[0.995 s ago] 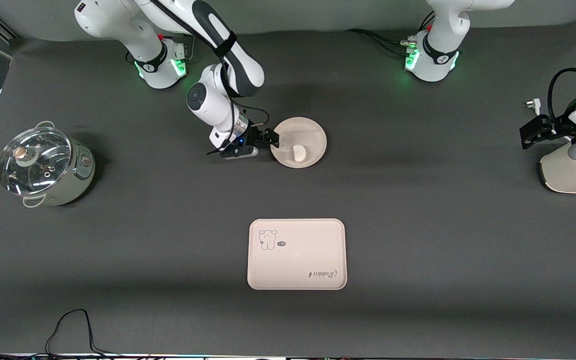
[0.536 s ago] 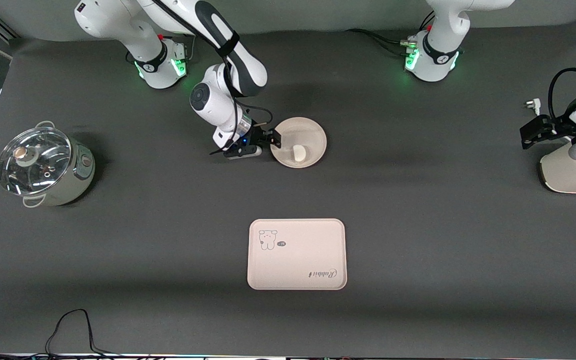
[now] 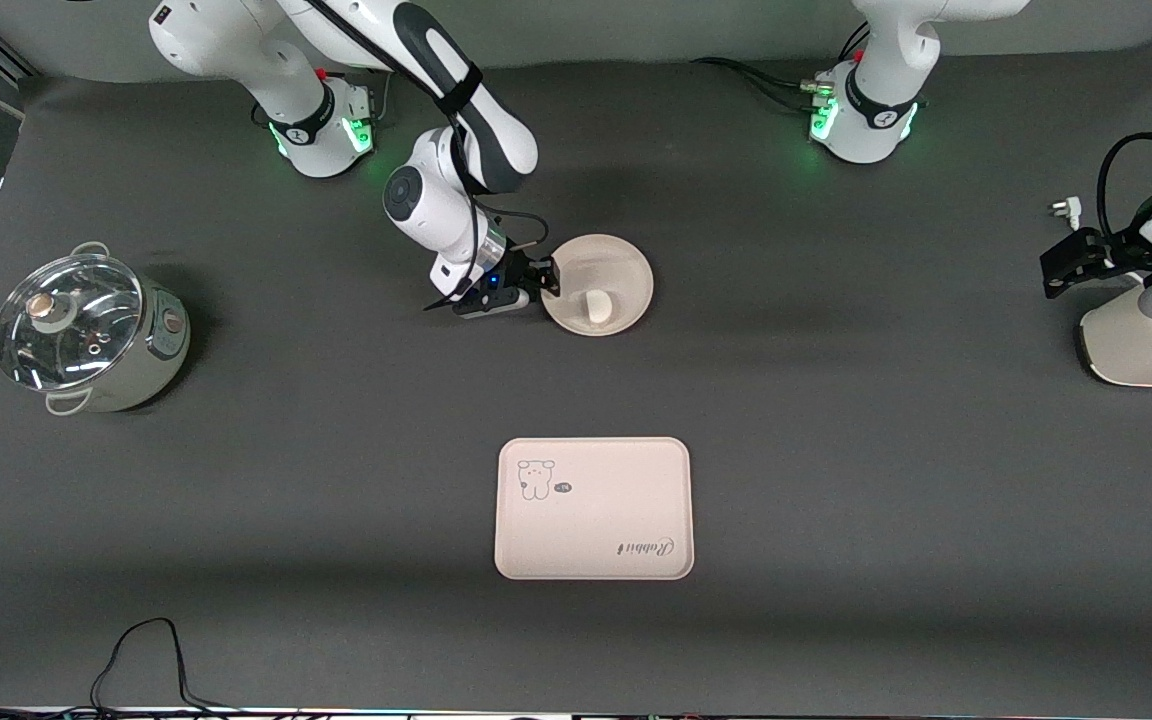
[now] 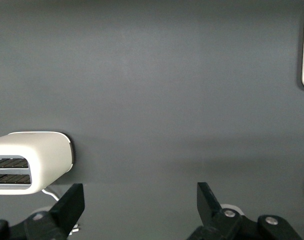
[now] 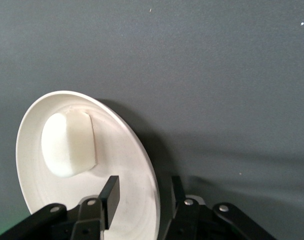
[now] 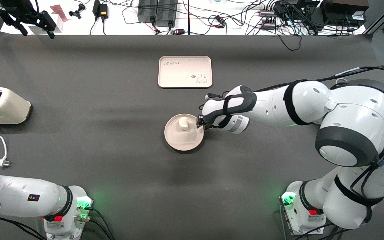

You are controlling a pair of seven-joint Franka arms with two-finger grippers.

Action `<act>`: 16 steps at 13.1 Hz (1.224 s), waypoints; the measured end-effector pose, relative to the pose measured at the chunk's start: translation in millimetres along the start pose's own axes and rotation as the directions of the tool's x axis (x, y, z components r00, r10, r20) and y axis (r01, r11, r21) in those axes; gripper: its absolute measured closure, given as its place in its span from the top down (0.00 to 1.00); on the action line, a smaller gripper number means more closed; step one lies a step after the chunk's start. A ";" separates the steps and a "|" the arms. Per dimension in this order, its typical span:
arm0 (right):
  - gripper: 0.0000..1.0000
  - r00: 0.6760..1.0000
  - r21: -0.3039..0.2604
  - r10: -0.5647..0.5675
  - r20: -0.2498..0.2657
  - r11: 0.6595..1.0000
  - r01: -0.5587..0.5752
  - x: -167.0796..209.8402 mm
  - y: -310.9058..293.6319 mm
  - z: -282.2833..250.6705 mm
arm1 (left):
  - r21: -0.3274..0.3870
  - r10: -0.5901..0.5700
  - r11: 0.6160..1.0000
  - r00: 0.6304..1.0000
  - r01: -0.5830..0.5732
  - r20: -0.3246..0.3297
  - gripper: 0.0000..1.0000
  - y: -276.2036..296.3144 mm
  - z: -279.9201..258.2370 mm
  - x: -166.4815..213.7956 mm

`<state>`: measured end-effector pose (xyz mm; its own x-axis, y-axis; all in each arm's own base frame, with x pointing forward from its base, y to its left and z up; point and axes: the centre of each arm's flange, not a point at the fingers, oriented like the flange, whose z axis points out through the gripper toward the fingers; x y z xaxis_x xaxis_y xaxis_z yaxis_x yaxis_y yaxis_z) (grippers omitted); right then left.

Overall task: Place bun in plate and plate on tray
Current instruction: 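Grasp the plate rim with the right gripper and lift it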

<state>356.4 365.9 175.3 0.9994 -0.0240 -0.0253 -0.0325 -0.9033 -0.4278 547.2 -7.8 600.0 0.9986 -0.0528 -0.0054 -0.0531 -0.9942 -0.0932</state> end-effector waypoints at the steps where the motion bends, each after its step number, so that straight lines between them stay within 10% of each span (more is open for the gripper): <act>1: 0.38 1.000 0.015 -0.003 -0.003 1.000 0.003 -0.2 3.3 2.4 | 0.000 0.000 1.000 1.000 0.000 0.000 1.00 0.1 0.0 0.0; 8: 0.04 1.000 0.045 -0.013 -0.018 0.999 0.014 5.4 -1.3 6.5 | -0.001 -0.001 1.000 1.000 0.001 0.031 1.00 -0.6 2.2 -3.5; 16: 0.04 0.999 0.074 -0.015 -0.041 0.997 0.018 15.1 -12.2 -5.5 | -0.001 -0.003 1.000 1.000 0.003 0.031 1.00 -1.6 0.6 -3.7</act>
<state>372.0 374.2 185.1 0.9994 -0.0279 0.0182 -0.0152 -0.8695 -0.4937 543.6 -6.0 599.6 0.9983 -0.0468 -0.0356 -0.0500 -0.9944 -0.0927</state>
